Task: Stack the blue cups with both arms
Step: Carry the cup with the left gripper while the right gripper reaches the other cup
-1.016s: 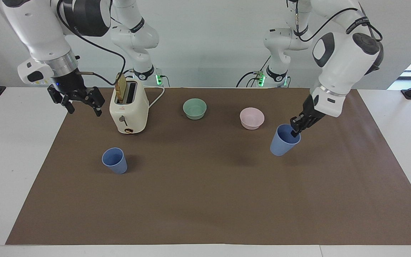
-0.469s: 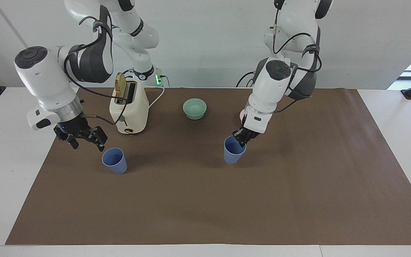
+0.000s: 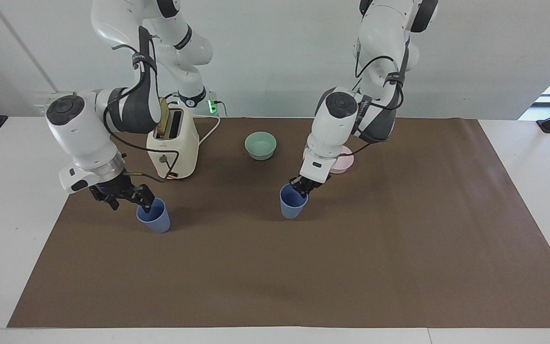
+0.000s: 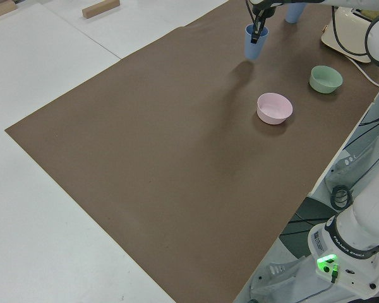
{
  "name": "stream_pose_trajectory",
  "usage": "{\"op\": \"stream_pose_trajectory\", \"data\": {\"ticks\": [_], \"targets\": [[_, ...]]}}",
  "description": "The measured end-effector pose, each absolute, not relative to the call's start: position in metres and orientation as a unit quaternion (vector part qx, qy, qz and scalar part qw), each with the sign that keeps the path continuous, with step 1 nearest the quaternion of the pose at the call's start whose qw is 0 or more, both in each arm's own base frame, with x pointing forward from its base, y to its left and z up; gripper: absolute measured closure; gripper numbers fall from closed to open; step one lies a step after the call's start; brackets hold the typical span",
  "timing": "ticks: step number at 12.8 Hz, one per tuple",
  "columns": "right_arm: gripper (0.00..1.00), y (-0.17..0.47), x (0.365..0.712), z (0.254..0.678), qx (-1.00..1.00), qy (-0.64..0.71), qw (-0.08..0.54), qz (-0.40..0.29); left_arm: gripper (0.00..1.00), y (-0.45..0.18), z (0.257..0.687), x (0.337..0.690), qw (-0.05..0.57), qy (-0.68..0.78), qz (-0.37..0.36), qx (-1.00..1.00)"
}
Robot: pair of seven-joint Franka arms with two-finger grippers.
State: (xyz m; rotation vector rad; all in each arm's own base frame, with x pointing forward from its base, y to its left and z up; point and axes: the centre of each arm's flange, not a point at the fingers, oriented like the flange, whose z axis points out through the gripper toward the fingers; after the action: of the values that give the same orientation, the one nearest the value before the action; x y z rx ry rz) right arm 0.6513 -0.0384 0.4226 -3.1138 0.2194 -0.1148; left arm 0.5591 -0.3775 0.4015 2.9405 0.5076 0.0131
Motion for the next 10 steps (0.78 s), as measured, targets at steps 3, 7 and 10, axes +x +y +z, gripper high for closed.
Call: {"op": "stream_pose_trajectory", "data": {"ticks": [3, 7, 10], "targets": [[0.00, -0.057, 0.639, 0.380, -0.996, 0.075, 0.008, -0.037, 0.96, -0.381, 0.386, 0.560, 0.077, 0.169, 0.003, 0.983], [0.00, -0.065, 0.629, 0.358, -0.997, 0.075, 0.008, -0.024, 0.89, -0.379, 0.381, 0.560, 0.076, 0.170, 0.004, 0.983], [0.00, -0.064, 0.629, 0.358, -0.997, 0.074, 0.008, -0.024, 0.61, -0.378, 0.379, 0.560, 0.074, 0.170, 0.003, 0.983]]}}
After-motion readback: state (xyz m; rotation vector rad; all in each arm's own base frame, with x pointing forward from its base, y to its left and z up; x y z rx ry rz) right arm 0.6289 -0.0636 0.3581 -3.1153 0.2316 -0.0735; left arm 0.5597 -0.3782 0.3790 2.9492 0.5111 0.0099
